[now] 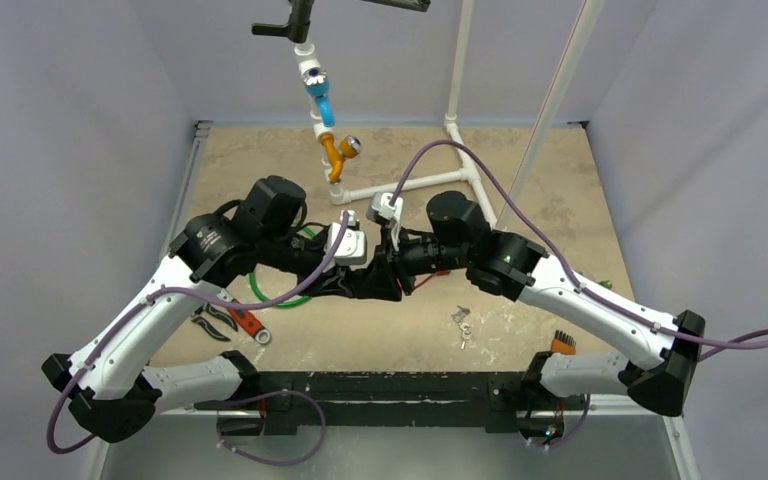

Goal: Unlock with the key
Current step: Unlock the lock.

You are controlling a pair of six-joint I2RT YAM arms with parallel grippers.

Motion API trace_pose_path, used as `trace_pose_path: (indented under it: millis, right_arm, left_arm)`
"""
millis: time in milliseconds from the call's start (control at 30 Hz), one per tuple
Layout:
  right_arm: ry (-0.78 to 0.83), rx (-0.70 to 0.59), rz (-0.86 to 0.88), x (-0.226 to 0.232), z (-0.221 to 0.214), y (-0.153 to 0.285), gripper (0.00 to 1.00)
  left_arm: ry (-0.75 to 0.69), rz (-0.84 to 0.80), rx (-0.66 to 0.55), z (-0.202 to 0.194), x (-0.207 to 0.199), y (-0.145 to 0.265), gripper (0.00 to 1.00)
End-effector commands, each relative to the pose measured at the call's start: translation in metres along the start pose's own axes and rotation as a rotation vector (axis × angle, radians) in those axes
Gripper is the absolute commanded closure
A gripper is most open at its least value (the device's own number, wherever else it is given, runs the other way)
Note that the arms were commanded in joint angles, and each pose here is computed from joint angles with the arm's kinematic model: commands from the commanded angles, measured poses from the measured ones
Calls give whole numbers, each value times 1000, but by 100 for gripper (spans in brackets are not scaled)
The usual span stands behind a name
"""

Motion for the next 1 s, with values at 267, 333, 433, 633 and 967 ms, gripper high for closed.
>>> trace_pose_path:
  millis: [267,333,433,633,967]
  right_arm:
    - [100,-183,-3,11,38,-7,100]
    - [91,-160,-15,10,33,-11,98]
    - [80,-132,-52,8,27,-11,85]
    - [84,-107,-152,7,28,4,43]
    - [110,-111,-219,19,24,41,27]
  left_arm:
    - [-20,-26,-37,5,-9,10,100]
    - [-19,-12,-32,4,-9,11,100]
    - [-16,16,-25,1,-8,12,100]
    - [-15,38,-14,-2,-6,12,100]
    - [-2,70,4,-4,-5,15,100]
Point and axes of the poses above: each gripper's point midway between its finger pads, its own y axis back along the fingers, its own x axis along the line the jaws close on, z = x × y, the point moved 10 cm from there along y, back along the fingers, and after that the axes turned 13 degrees about y, right-handed, at the moved point
